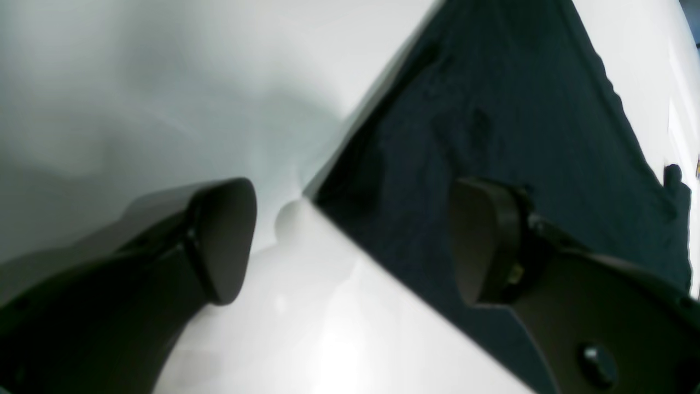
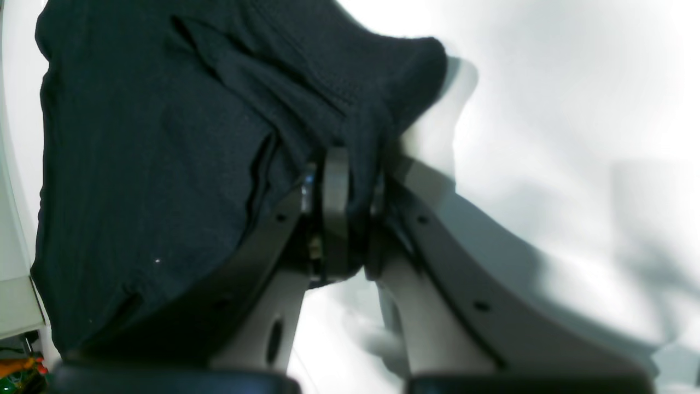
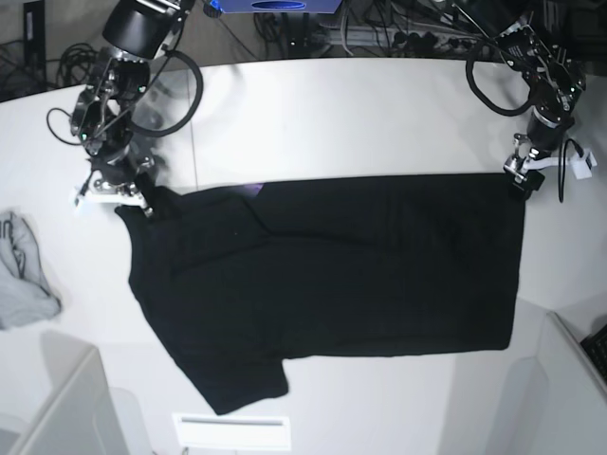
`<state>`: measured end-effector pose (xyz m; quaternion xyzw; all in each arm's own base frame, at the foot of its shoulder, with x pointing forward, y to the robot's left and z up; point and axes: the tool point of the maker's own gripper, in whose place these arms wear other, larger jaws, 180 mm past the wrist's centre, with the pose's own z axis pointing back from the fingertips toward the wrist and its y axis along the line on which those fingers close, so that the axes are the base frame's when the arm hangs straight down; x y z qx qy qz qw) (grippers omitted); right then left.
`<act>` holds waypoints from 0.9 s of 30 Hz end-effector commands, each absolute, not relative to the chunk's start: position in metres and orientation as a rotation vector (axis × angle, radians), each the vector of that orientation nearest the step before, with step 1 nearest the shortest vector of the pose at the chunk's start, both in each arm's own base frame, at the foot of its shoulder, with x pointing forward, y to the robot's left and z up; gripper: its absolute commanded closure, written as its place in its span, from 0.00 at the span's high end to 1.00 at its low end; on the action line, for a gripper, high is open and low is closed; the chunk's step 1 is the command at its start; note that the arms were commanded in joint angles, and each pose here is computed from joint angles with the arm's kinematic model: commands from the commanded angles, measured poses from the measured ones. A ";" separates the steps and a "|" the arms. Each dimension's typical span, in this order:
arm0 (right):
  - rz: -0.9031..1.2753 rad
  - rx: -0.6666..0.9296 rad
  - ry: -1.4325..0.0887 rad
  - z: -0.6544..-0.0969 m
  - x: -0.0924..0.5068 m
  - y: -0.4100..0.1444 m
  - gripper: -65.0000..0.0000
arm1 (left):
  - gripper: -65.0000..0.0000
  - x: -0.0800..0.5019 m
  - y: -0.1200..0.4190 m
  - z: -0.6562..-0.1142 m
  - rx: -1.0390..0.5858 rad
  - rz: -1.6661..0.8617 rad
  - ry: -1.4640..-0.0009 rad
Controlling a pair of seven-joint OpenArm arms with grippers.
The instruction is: Fold the T-shirt properly
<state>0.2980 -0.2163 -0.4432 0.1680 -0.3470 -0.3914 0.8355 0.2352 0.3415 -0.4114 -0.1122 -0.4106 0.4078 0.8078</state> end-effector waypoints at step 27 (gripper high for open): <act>-0.815 0.336 -0.720 -0.444 0.288 -0.218 0.00 | 0.00 0.227 0.361 -0.426 -0.211 0.875 -0.797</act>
